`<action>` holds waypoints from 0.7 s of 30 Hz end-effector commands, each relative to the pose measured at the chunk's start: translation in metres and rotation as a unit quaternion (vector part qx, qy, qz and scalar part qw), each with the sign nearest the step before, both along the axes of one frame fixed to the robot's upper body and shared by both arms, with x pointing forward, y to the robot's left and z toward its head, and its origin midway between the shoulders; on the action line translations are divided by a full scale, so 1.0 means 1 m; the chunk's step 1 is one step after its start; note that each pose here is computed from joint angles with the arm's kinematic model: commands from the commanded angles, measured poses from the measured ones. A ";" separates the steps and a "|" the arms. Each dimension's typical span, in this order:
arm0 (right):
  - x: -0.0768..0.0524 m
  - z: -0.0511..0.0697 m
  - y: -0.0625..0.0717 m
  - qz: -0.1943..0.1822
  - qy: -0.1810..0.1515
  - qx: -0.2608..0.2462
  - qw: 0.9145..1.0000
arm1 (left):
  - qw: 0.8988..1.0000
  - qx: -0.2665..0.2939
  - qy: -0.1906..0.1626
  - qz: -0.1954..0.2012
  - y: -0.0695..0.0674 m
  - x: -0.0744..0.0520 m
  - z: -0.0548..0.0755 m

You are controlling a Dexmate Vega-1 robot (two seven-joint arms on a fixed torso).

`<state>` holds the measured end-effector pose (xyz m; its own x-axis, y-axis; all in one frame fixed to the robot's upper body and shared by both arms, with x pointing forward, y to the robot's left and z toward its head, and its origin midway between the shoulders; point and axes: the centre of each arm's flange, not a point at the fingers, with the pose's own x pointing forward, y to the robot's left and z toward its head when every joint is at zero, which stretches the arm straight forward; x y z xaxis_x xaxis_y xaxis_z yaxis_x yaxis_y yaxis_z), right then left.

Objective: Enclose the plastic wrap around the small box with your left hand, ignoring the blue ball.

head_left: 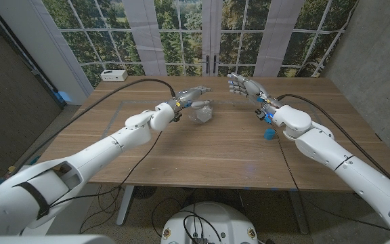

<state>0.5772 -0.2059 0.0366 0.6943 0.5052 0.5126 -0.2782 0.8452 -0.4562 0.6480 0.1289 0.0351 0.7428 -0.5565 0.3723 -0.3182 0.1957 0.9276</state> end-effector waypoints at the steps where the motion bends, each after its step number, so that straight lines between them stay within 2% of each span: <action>1: -0.004 0.000 0.000 0.000 -0.006 0.004 1.000 | 0.997 0.064 0.032 -0.010 -0.017 0.004 -0.006; 5: -0.005 -0.003 -0.001 -0.003 -0.003 0.004 1.000 | 0.996 0.089 0.020 -0.001 -0.024 0.001 -0.012; 9: -0.005 -0.004 -0.002 -0.004 -0.003 0.006 1.000 | 0.991 0.127 0.040 0.013 -0.030 0.005 -0.018; 10: -0.005 -0.004 -0.002 -0.001 -0.003 0.006 1.000 | 0.989 0.139 0.055 0.013 -0.031 0.007 -0.019; 11: -0.006 -0.004 -0.002 -0.004 -0.003 0.004 1.000 | 0.990 0.127 0.055 0.013 -0.030 0.007 -0.021; 13: -0.005 -0.004 -0.002 -0.001 -0.004 0.006 1.000 | 0.987 0.140 0.071 0.016 -0.032 0.008 -0.023; 14: -0.005 -0.003 -0.002 -0.001 -0.004 0.005 1.000 | 0.988 0.141 0.063 0.023 -0.032 0.008 -0.025; 17: -0.004 -0.003 -0.002 -0.001 -0.005 0.004 1.000 | 0.986 0.145 0.076 0.022 -0.032 0.009 -0.028; 18: -0.004 -0.002 -0.002 -0.002 -0.005 0.004 1.000 | 0.985 0.151 0.070 0.033 -0.032 0.008 -0.030; 19: -0.004 -0.002 -0.002 -0.002 -0.005 0.003 1.000 | 0.981 0.171 0.080 0.040 -0.034 0.010 -0.031; 21: -0.004 -0.002 -0.002 0.000 -0.004 0.004 1.000 | 0.980 0.174 0.080 0.046 -0.034 0.011 -0.035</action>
